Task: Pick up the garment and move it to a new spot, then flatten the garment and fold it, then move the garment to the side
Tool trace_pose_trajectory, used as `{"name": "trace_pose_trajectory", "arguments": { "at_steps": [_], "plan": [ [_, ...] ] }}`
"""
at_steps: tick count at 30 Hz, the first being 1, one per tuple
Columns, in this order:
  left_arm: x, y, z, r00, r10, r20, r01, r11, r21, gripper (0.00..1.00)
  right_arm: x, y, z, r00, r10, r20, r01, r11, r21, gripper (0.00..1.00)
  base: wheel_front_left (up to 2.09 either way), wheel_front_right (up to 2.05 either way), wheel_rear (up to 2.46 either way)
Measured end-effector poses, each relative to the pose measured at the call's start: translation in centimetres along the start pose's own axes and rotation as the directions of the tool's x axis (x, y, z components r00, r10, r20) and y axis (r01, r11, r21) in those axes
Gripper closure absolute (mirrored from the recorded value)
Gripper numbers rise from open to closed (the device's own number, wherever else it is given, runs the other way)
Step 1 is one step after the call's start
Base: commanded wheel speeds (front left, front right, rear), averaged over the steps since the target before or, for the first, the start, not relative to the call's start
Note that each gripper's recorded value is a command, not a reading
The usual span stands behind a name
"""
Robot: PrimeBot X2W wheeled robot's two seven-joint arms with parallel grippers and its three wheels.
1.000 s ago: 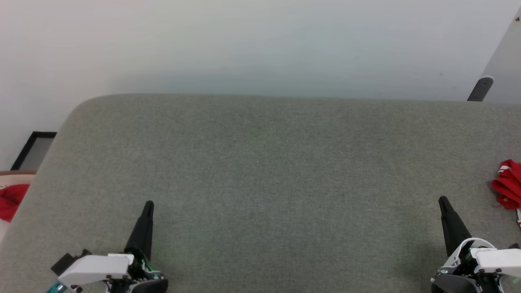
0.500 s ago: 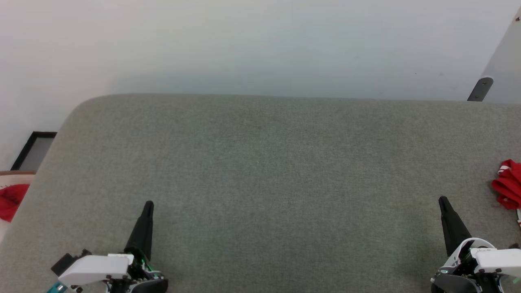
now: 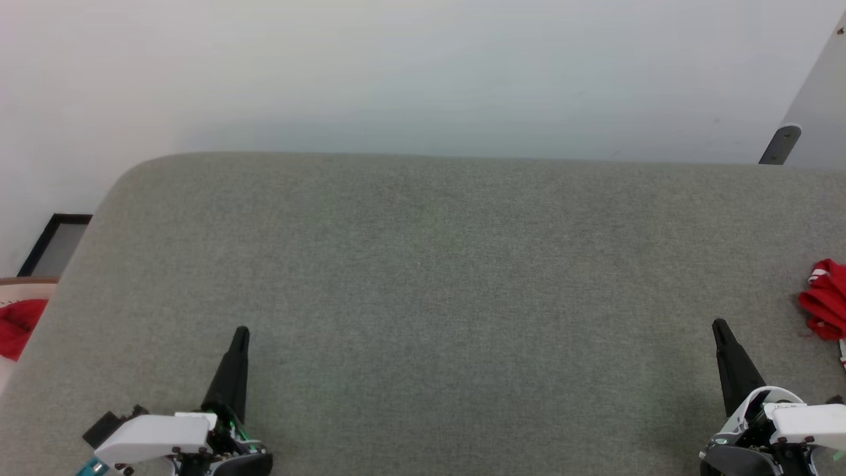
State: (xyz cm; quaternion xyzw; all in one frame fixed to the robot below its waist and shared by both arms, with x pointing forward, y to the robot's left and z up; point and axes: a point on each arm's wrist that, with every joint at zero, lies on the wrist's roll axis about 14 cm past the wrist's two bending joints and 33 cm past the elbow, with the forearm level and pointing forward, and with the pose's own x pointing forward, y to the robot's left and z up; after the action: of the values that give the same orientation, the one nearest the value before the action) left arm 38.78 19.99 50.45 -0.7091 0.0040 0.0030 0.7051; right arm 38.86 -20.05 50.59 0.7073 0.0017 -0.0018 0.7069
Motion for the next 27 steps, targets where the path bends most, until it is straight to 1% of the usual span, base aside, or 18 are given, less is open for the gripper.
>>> {"name": "trace_pose_trajectory", "arguments": {
  "at_steps": [27],
  "plan": [
    [0.00,0.01,0.02,1.000,0.000,0.001,0.000,1.000,0.003,1.00,0.00,0.00,0.00,1.000,0.000,0.000,0.000,1.000,0.000,1.00,0.00,0.00,0.00]
  ]
}}
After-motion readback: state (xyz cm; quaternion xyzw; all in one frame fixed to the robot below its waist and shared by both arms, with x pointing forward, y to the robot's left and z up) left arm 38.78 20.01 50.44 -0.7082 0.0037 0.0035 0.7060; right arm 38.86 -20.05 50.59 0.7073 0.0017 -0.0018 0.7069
